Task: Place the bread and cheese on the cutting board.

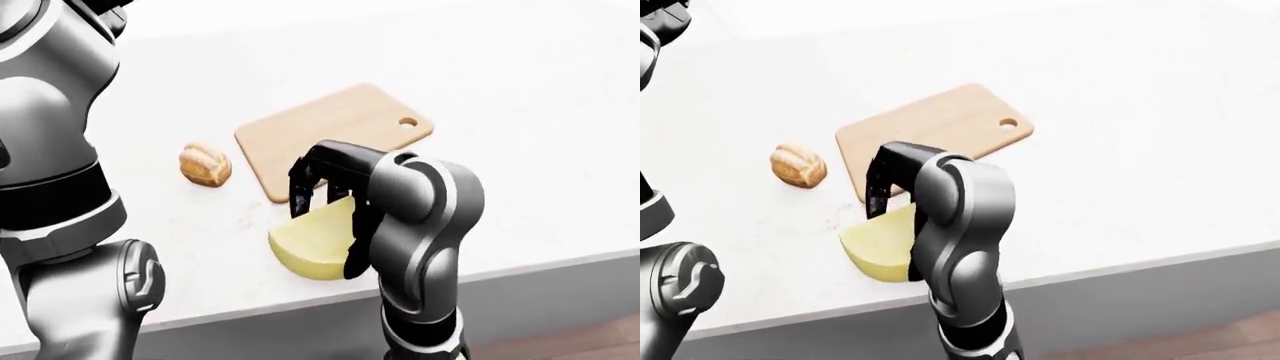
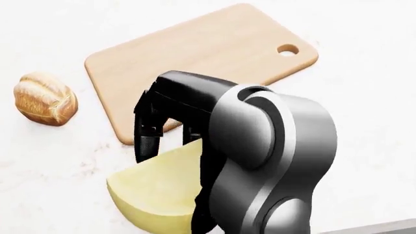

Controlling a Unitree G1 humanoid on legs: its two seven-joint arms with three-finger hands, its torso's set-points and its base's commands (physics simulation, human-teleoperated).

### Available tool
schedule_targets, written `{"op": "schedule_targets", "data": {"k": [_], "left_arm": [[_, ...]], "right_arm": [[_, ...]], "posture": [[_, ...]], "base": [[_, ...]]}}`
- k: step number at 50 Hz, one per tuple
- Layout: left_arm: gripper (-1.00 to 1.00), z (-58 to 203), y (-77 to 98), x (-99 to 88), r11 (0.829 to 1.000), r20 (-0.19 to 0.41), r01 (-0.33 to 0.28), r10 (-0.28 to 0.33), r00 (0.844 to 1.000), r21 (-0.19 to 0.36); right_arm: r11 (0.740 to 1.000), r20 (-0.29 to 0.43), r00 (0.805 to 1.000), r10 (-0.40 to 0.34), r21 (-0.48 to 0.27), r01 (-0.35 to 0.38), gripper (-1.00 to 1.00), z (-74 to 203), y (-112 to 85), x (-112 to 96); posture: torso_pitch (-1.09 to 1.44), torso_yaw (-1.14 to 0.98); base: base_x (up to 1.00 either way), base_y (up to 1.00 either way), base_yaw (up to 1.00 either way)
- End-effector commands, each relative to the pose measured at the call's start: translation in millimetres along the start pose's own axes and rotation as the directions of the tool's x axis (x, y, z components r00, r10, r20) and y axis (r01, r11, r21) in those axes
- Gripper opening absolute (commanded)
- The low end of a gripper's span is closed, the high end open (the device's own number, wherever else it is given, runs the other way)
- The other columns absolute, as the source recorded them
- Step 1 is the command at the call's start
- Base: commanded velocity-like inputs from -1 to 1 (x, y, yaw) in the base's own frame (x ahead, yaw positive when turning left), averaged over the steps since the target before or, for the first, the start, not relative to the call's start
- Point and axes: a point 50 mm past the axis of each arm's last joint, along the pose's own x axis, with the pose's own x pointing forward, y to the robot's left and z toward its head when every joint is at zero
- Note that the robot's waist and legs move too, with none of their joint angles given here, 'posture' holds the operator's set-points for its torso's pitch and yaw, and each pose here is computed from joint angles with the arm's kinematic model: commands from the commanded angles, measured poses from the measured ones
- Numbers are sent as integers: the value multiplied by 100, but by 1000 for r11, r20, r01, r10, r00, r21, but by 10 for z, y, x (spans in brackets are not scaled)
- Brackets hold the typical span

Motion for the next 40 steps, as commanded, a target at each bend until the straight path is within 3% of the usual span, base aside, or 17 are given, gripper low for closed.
{"op": "schedule_targets", "data": {"k": [1,10,14,24,29,34,40], "left_arm": [[100,197,-31,-48,999,81,21,-19,997,-27],[100,185,-38,-49,999,82,23,-21,996,-24],[100,192,-36,-57,999,81,23,-21,996,-24],[100,187,-36,-54,999,80,22,-20,997,-25],[100,178,-37,-50,999,80,22,-20,997,-25],[100,182,-32,-38,999,79,21,-19,997,-27],[100,178,-45,-41,999,80,24,-22,997,-23]], "right_arm": [[996,45,996,-81,-34,82,-100,148,-132,-169],[989,65,990,-124,-74,128,-100,299,-300,-272],[976,90,980,-177,-109,187,-100,434,-476,-366],[950,68,972,-225,-205,234,-100,577,-872,-519],[942,52,962,-267,-197,272,-100,612,-1279,-719],[927,42,940,-339,-154,341,-100,566,-1878,-611],[920,5,926,-378,-109,376,-100,390,-2271,-428]], "posture": [[0,0],[0,0],[0,0],[0,0],[0,0],[0,0],[0,0]], "base": [[0,0,0],[0,0,0],[0,0,0],[0,0,0],[0,0,0],[0,0,0],[0,0,0]]}}
